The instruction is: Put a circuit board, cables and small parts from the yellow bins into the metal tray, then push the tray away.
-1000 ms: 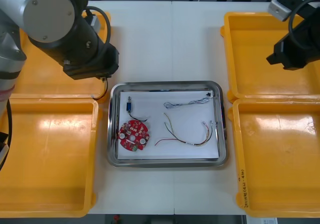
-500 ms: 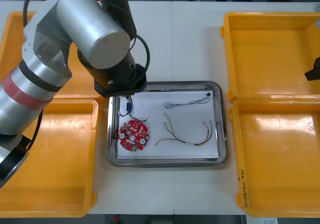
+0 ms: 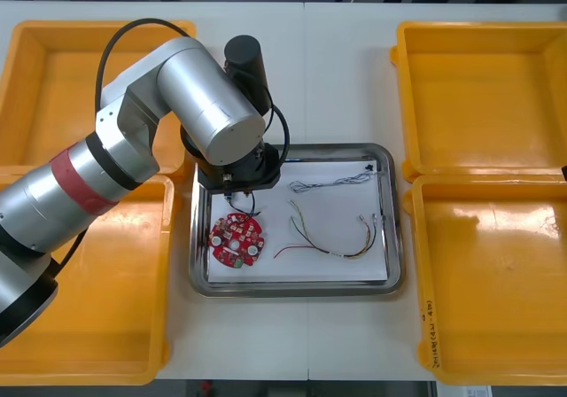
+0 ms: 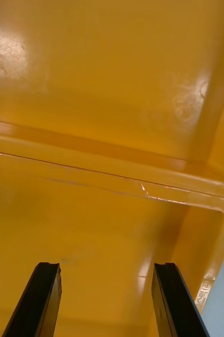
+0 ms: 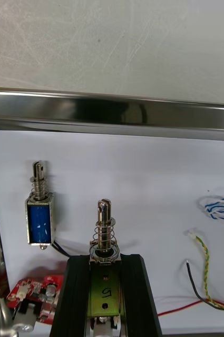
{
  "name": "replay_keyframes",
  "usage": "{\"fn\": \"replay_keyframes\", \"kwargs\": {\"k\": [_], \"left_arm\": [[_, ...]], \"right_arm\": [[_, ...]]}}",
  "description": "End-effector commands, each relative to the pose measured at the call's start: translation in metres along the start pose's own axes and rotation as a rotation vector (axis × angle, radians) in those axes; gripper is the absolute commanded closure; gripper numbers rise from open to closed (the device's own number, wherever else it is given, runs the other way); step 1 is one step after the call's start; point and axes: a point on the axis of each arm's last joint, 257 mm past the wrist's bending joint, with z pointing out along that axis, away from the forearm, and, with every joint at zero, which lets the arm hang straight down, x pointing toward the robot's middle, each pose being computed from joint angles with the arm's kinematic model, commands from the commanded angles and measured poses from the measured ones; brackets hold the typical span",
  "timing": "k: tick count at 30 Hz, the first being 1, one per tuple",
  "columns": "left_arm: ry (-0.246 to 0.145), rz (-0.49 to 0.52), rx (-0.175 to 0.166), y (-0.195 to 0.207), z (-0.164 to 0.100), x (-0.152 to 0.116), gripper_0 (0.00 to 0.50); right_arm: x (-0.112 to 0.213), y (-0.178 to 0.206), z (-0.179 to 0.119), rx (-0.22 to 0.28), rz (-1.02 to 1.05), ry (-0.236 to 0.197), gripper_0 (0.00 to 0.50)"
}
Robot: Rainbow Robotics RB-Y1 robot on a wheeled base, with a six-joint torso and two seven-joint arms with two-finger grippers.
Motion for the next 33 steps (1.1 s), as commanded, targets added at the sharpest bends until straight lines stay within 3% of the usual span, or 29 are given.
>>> {"fn": "replay_keyframes", "kwargs": {"k": [1,5,11,14,15,16,17,18,29,33], "left_arm": [[-0.053,0.02,0.021,-0.025,-0.005,-0.008,0.499],[-0.051,0.02,0.016,-0.025,0.001,-0.005,0.5],[-0.052,0.015,0.019,-0.025,0.004,-0.003,0.475],[-0.058,0.011,0.019,-0.024,0.006,-0.004,0.367],[-0.06,0.011,0.017,-0.023,0.006,-0.004,0.273],[-0.063,0.01,0.018,-0.023,0.005,-0.005,0.149],[-0.064,0.008,0.016,-0.023,0.006,-0.006,0.058],[-0.065,0.008,0.015,-0.022,0.006,-0.006,0.0],[-0.075,0.003,0.01,-0.019,0.005,-0.009,0.0],[-0.082,-0.009,0.007,-0.013,-0.007,-0.017,0.0]], "right_arm": [[-0.001,0.006,-0.005,-0.029,0.077,-0.043,0.0],[-0.001,0.018,0.002,-0.065,0.117,-0.056,0.0],[0.015,0.029,0.014,-0.087,0.153,-0.029,0.0],[0.026,0.031,0.018,-0.079,0.165,-0.011,0.0],[0.03,0.03,0.019,-0.073,0.169,-0.004,0.0],[0.034,0.03,0.02,-0.07,0.174,0.004,0.0],[0.035,0.031,0.02,-0.071,0.176,0.006,0.0],[0.037,0.03,0.021,-0.067,0.181,0.011,0.0],[0.043,0.038,0.023,-0.05,0.242,0.023,0.0],[0.048,0.039,0.024,-0.044,0.235,0.033,0.0]]}}
